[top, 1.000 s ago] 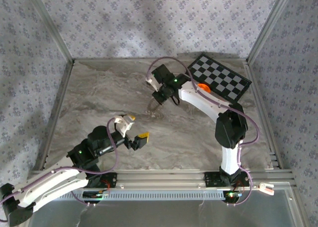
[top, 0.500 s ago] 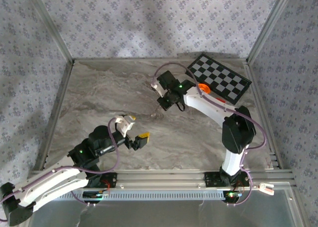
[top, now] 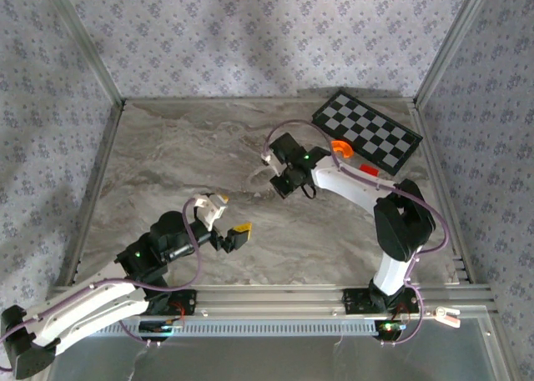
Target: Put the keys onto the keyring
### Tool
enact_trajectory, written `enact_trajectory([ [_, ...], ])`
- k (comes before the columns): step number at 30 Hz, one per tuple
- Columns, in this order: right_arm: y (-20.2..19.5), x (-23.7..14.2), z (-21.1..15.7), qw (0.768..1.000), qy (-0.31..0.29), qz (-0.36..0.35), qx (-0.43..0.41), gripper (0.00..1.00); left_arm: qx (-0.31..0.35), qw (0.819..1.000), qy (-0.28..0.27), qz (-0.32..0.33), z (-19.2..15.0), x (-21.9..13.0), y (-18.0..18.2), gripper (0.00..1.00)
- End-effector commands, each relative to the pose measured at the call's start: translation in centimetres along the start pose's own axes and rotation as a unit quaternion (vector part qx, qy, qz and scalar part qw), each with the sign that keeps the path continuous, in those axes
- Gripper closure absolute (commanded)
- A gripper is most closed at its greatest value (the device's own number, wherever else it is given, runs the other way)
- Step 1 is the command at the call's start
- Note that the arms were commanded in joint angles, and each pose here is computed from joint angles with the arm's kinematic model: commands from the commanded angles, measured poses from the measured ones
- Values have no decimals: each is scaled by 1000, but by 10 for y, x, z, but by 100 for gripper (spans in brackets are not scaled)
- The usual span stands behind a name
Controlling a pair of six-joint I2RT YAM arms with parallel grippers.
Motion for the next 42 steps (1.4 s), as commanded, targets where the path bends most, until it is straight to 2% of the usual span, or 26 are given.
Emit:
enact_trajectory([
  [1,1,-9,4,1000,-26,6,12,100,0,1000,-18,-8,8,-1,-3,1],
  [12,15,-4,-10,998,-35,36,34,100,-3,1000,-20,-8,5,0,-1,0],
  [13,20,2,-22,998,-21,44,37,100,-3,1000,-20,-8,4,1,-1,0],
  [21,33,14,-41,996,-9,66,60,100,-3,1000,-19,-8,4,0,-1,0],
  [42,57,27,-76,991,30,101,80,100,-8,1000,-20,-7,2,3,0,0],
])
Point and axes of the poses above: each hand's point on the last joint's axis, 136 mm out from that joint toward the fingers, its own x axis out along the fingers, its own y axis along the line the jaws close on, z = x × y, the point moved 2 cm from there along -x, back along the fingers, and after that the axes turned 11 degrees about -x, right-handed, at the moved point
